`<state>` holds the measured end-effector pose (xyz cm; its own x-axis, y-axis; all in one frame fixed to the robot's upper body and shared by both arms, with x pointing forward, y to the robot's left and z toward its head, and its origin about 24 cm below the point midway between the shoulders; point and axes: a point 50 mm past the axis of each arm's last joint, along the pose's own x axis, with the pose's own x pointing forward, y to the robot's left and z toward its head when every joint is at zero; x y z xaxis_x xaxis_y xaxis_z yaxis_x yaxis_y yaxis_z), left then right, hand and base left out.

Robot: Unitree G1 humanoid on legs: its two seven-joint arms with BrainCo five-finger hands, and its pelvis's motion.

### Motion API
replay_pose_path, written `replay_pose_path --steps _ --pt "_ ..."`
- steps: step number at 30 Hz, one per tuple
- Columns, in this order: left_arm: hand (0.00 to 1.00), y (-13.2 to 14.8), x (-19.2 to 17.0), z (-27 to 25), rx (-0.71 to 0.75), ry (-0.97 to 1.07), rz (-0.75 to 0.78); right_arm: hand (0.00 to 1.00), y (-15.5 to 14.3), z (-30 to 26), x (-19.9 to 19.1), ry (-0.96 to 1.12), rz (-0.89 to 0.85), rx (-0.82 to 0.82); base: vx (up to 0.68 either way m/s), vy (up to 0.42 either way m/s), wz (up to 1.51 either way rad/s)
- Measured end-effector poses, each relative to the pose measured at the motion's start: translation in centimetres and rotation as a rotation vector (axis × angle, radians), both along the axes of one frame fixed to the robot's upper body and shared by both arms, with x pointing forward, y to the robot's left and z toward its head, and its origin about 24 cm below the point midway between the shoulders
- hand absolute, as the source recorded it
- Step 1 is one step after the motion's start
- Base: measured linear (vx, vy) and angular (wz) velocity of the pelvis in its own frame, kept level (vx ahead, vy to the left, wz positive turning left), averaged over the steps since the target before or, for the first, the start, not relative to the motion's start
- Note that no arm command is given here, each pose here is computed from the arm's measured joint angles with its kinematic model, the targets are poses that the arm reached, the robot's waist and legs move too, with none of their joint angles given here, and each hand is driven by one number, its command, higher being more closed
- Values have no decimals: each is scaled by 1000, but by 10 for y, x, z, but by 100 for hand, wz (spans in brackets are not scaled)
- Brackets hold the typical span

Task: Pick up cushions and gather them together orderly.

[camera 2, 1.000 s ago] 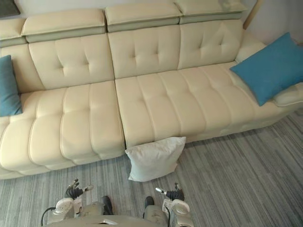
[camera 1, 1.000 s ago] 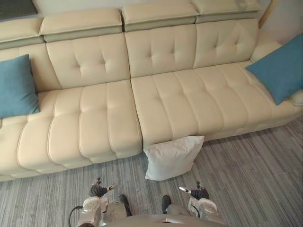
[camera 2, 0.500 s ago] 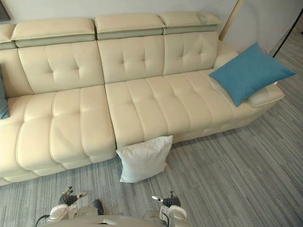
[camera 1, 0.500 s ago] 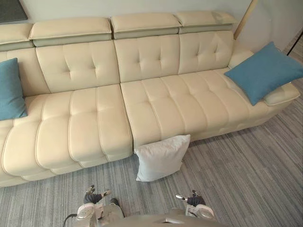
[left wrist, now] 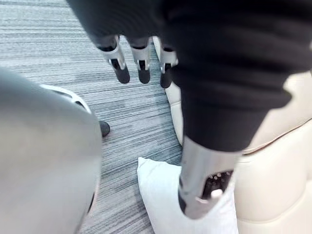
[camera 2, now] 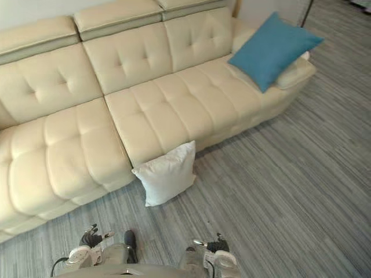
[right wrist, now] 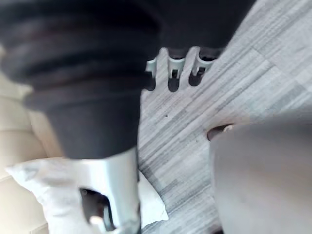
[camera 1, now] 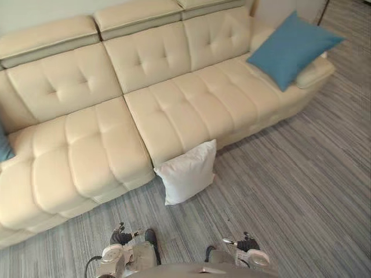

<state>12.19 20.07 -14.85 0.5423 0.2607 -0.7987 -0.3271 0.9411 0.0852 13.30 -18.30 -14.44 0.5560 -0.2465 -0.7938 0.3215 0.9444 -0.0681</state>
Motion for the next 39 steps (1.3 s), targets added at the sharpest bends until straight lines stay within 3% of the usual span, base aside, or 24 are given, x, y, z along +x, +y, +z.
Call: replay_pose_path --steps 7,13,23,39 --pt "0 -16 0 -5 -41 37 -48 0 -17 7 12 -34 9 -48 106 -29 -46" --pt "0 -11 -15 -10 -34 93 -70 0 -28 0 -3 38 4 -67 154 -140 -4" --pt "0 -13 3 0 -48 -11 -6 0 -26 0 -10 38 -20 -57 187 -83 4" --pt "0 -9 -6 -4 -45 33 -11 0 -5 5 7 -21 29 -27 172 75 5"
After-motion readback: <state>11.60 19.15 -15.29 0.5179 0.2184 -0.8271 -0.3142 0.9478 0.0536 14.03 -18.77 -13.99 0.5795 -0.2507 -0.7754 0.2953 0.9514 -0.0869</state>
